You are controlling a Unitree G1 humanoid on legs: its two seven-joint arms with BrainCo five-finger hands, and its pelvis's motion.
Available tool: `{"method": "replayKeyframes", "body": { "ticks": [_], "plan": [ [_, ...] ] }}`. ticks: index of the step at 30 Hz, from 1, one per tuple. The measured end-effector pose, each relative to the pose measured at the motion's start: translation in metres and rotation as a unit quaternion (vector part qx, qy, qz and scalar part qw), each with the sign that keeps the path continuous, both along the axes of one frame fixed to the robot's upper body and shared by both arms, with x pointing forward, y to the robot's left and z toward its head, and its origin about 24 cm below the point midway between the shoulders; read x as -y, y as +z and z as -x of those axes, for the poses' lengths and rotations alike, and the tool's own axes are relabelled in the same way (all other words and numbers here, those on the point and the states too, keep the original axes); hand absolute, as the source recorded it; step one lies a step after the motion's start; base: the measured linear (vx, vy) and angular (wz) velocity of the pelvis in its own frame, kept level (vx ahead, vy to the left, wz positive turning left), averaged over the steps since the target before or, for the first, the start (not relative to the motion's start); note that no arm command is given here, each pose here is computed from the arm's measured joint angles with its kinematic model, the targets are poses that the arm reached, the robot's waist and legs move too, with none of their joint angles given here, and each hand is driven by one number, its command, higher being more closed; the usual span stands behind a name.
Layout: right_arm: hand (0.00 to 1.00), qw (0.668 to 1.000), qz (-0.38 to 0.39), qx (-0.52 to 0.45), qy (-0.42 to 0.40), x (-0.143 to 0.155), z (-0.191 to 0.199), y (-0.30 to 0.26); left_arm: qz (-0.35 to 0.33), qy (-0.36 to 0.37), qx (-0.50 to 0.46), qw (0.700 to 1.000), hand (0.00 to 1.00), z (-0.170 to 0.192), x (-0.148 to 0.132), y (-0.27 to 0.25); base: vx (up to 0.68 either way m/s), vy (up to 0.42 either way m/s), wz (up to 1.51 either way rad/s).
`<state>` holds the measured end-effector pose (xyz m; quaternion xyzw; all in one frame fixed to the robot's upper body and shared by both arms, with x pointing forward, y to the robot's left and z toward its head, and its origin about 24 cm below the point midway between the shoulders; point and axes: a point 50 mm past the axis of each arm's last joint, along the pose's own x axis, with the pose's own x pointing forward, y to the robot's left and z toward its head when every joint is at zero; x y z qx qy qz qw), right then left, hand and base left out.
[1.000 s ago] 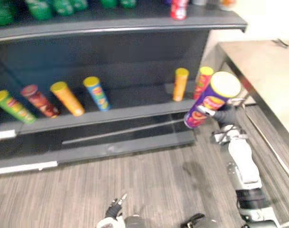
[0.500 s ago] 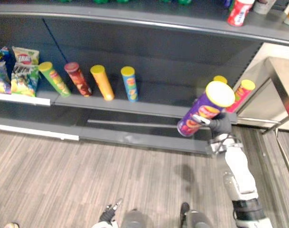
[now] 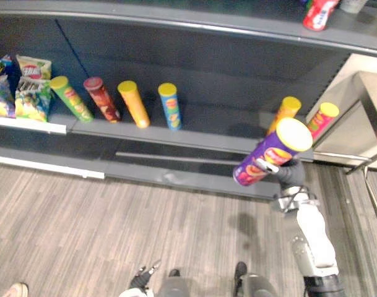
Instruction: Put the gum and the chips on the shelf.
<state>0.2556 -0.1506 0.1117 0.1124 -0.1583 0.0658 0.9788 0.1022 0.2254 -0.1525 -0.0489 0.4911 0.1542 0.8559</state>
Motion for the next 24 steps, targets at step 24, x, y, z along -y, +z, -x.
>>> {"method": "replayKeyframes", "body": {
  "ticks": [24],
  "plan": [
    [1.00, 0.999, -0.007, -0.032, 0.010, -0.004, 0.009, -0.015, 0.004, -0.005, -0.062, 0.998, 0.00, 0.038, -0.001, -0.010, 0.11, 0.154, -0.40]
  ]
}}
